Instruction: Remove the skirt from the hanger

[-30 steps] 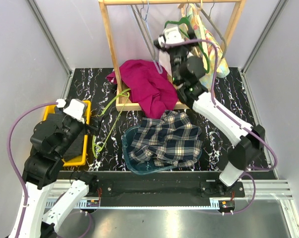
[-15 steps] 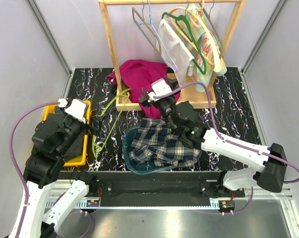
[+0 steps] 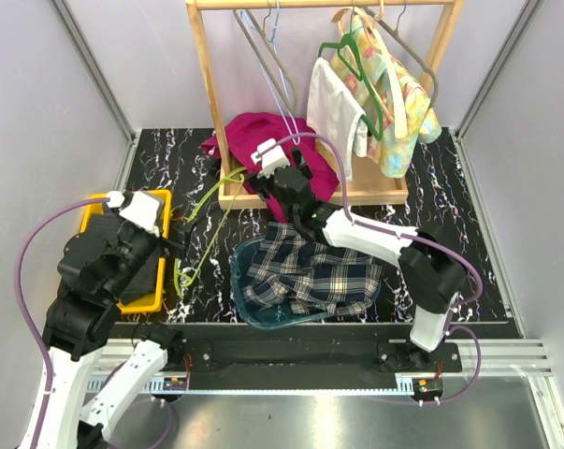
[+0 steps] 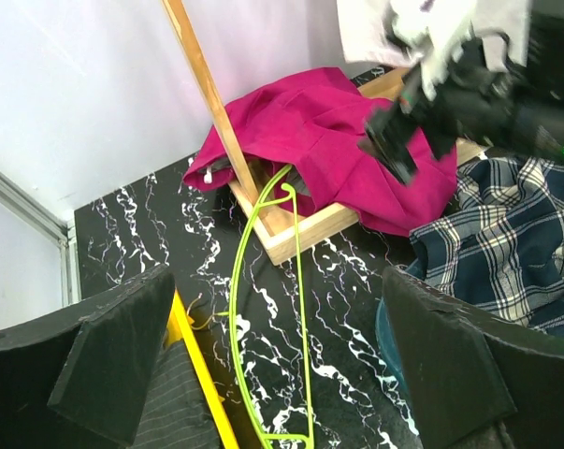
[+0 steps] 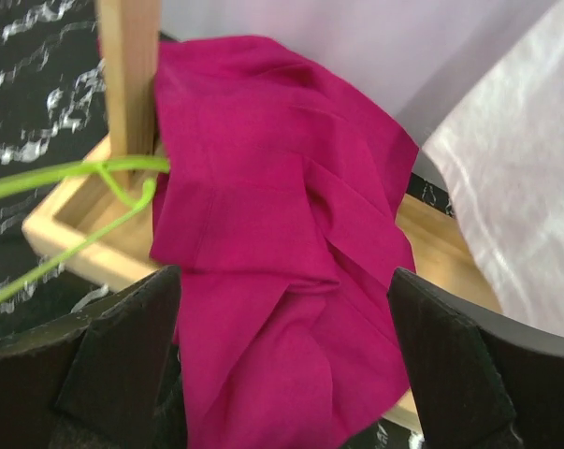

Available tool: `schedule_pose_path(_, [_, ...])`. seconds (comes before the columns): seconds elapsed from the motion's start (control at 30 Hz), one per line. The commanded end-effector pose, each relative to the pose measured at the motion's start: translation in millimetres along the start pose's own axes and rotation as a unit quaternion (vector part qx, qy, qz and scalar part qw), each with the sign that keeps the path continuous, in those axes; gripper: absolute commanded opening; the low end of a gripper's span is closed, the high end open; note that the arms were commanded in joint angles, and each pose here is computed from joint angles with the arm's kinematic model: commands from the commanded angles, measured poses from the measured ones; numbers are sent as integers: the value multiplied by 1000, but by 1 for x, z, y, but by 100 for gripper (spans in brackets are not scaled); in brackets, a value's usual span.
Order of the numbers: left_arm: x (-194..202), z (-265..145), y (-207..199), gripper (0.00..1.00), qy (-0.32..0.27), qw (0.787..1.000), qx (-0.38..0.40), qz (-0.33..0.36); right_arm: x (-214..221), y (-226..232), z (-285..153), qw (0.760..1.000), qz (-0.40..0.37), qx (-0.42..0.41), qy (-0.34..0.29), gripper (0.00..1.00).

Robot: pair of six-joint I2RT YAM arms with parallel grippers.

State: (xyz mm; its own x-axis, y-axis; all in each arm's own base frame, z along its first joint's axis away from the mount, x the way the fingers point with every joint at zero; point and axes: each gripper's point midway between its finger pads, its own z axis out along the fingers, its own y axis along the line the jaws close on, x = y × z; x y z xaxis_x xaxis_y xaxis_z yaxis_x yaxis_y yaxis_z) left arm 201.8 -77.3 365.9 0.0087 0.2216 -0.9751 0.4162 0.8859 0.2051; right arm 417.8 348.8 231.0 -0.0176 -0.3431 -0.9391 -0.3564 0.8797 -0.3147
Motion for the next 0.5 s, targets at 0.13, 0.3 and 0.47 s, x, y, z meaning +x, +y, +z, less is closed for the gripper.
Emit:
schedule_pose_path(0.13, [-8,-1,5,99,-19,1000,-13,7,-15,0,32,990,130,30,-43,100])
schedule_pose_path(0.3, [-9,-2,6,99,-20,1000,-13,9,34,4,45,984,173,49,7,100])
schedule_pose_path(0.47, [-7,-1,5,99,-16,1000,-12,8,68,-2,49,977,196,73,37,100])
